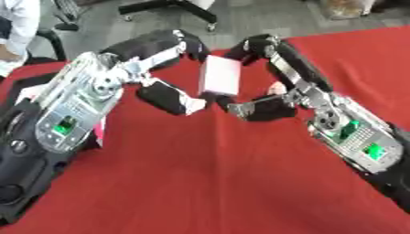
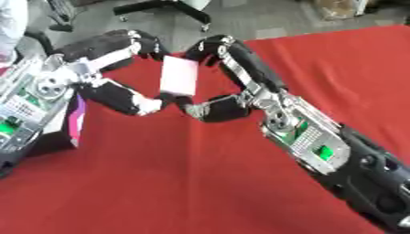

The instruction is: Pick up the objects with one hand, pass them to the other hand, and then place them into the box on the other side of the table.

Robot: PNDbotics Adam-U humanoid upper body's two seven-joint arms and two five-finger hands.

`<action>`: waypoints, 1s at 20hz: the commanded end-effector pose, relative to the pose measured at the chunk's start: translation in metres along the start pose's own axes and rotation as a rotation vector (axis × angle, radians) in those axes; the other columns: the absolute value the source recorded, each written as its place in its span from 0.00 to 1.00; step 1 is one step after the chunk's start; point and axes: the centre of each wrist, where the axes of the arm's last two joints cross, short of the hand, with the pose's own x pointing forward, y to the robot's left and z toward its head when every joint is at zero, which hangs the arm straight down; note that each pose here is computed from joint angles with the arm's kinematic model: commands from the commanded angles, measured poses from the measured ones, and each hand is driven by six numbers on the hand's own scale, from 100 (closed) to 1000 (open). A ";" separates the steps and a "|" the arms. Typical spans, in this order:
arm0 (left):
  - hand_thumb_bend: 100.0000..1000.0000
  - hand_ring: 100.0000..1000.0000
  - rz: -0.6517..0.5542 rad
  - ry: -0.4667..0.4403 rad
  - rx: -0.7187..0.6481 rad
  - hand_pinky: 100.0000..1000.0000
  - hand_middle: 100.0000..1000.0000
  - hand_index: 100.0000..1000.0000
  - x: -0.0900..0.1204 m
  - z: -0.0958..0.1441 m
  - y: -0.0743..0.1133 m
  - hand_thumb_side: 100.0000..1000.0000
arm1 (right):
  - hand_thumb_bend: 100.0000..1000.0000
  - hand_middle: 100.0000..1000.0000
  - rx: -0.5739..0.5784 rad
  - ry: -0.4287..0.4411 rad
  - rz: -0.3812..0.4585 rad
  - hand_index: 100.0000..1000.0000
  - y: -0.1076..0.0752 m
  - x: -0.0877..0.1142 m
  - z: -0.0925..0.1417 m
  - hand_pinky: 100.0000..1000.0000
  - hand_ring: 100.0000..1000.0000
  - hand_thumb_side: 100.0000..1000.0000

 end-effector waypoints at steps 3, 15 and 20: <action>0.02 0.66 0.038 -0.036 0.064 0.75 0.54 0.62 0.002 0.000 0.008 0.17 | 0.00 0.40 0.001 -0.023 0.014 0.52 -0.004 0.005 -0.002 0.63 0.66 0.00; 0.00 0.60 0.047 -0.037 0.067 0.73 0.43 0.39 0.003 -0.001 0.007 0.00 | 0.32 0.50 0.000 0.002 0.045 0.66 -0.004 0.005 -0.002 0.65 0.71 0.03; 0.00 0.59 0.028 -0.021 0.062 0.72 0.41 0.37 0.002 -0.001 0.007 0.00 | 0.49 0.57 0.006 0.006 0.080 0.74 -0.004 0.005 -0.001 0.68 0.74 0.15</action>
